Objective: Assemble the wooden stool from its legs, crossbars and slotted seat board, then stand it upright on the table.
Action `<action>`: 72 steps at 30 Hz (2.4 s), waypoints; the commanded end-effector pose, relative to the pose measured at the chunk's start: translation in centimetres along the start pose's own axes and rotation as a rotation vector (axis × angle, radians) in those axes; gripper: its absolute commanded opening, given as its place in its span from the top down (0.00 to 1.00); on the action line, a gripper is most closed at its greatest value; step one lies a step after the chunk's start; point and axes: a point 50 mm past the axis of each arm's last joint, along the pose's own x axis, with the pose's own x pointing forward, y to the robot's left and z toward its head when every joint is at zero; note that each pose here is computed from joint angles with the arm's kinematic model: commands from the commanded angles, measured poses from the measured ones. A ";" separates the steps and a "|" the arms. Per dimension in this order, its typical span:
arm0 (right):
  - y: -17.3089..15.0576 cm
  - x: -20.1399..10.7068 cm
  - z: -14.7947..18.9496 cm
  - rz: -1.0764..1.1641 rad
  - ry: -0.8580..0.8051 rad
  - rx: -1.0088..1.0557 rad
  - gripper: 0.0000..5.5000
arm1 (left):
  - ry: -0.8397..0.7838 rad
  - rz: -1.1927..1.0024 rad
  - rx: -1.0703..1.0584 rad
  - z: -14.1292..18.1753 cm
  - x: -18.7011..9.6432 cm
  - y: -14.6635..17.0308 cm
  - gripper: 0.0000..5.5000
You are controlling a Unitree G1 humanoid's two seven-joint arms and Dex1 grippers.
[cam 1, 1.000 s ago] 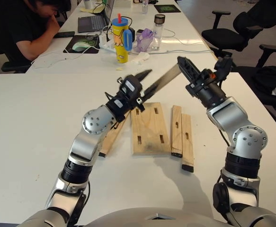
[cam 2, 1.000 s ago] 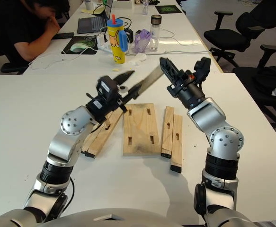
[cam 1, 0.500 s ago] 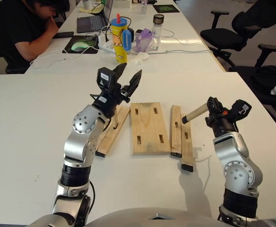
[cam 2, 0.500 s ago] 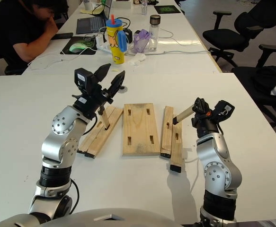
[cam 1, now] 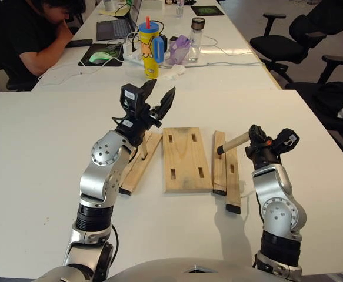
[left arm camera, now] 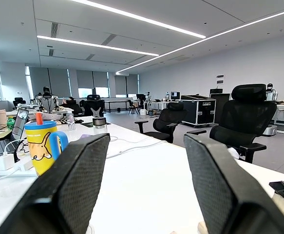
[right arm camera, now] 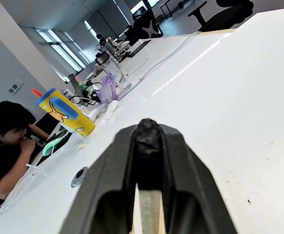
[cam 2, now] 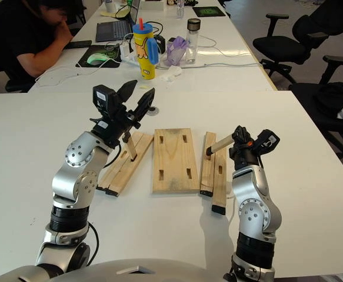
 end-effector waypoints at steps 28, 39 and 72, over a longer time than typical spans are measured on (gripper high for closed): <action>-1.2 0.1 -4.7 -0.019 0.202 -0.572 0.92 | -0.022 0.025 -0.020 0.4 0.6 -0.4 0.49; -2.5 -0.9 -7.8 0.223 0.191 -0.615 0.92 | -0.032 0.056 -0.010 0.4 0.4 -0.7 0.49; -3.3 -2.1 -7.5 0.313 0.099 -0.606 0.92 | -0.019 0.054 0.000 0.0 0.3 -0.5 0.49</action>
